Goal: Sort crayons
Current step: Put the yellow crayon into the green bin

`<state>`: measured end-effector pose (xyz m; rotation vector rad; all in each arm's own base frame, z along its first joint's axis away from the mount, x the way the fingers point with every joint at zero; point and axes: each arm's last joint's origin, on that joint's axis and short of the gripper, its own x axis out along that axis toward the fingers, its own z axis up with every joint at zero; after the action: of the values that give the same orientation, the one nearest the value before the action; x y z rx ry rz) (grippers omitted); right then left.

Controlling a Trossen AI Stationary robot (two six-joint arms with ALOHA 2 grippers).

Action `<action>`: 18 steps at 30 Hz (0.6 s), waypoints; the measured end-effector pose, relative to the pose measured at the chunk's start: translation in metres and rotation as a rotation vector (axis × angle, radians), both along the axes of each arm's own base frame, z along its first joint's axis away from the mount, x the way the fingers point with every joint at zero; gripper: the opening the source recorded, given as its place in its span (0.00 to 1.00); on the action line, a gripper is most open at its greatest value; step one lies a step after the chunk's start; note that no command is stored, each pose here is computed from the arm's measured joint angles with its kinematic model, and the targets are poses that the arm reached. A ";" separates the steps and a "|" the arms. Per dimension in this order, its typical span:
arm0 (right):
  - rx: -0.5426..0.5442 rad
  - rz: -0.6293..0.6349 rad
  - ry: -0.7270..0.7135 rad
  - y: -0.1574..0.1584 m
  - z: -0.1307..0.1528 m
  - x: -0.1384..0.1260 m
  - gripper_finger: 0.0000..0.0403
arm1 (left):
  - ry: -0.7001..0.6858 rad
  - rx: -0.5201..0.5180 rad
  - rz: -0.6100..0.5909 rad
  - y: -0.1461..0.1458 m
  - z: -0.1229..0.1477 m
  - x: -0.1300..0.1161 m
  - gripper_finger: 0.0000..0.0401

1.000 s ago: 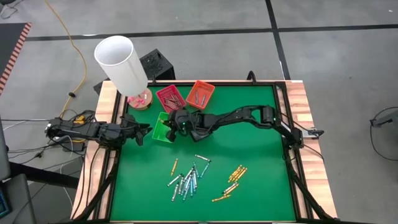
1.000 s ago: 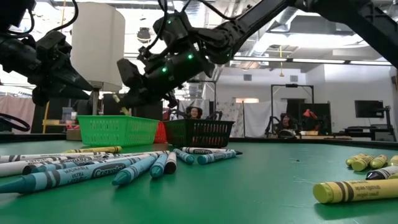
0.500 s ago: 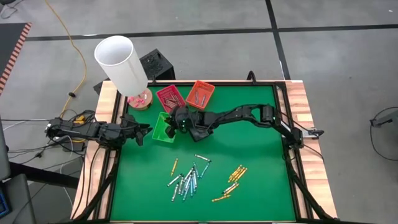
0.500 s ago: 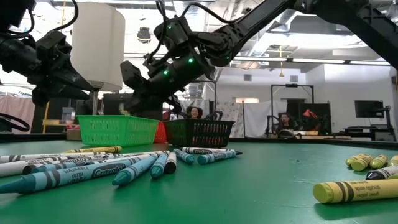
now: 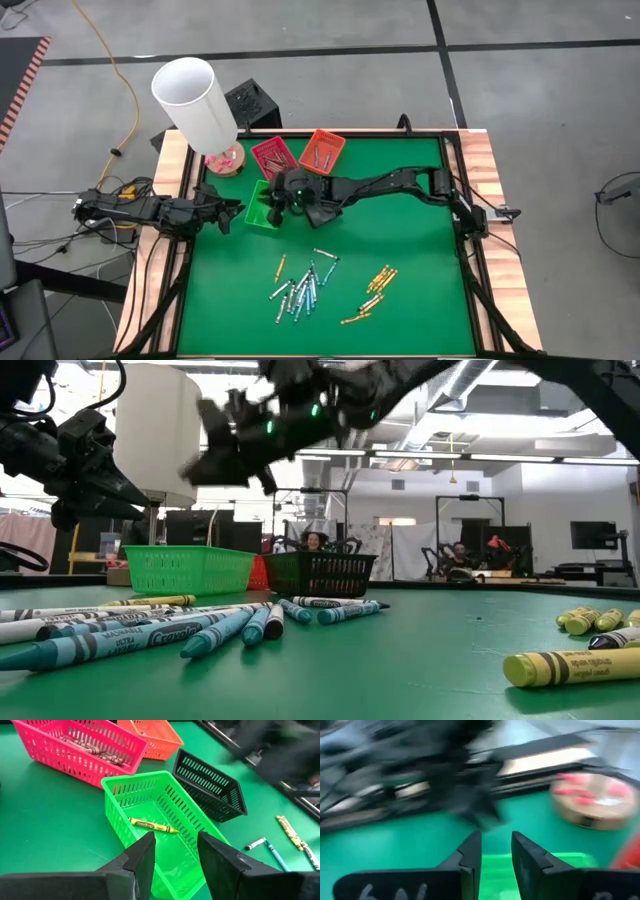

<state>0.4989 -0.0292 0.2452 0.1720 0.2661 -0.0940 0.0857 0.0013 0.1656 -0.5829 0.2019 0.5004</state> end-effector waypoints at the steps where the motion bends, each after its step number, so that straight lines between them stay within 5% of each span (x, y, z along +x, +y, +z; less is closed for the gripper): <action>1: -0.018 0.073 0.010 0.008 0.005 -0.003 0.25 | 0.000 0.000 0.001 0.000 0.000 0.000 0.34; 8: -0.172 0.392 0.069 0.065 0.004 -0.010 0.25 | -0.002 -0.004 0.003 0.000 0.000 0.000 0.34; 18: -0.291 0.503 0.153 0.097 -0.046 0.000 0.25 | -0.004 -0.012 0.001 0.000 0.000 0.000 0.34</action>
<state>0.4984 0.0683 0.1993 -0.1943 0.4375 0.3539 0.0858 0.0013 0.1655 -0.5954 0.2005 0.4989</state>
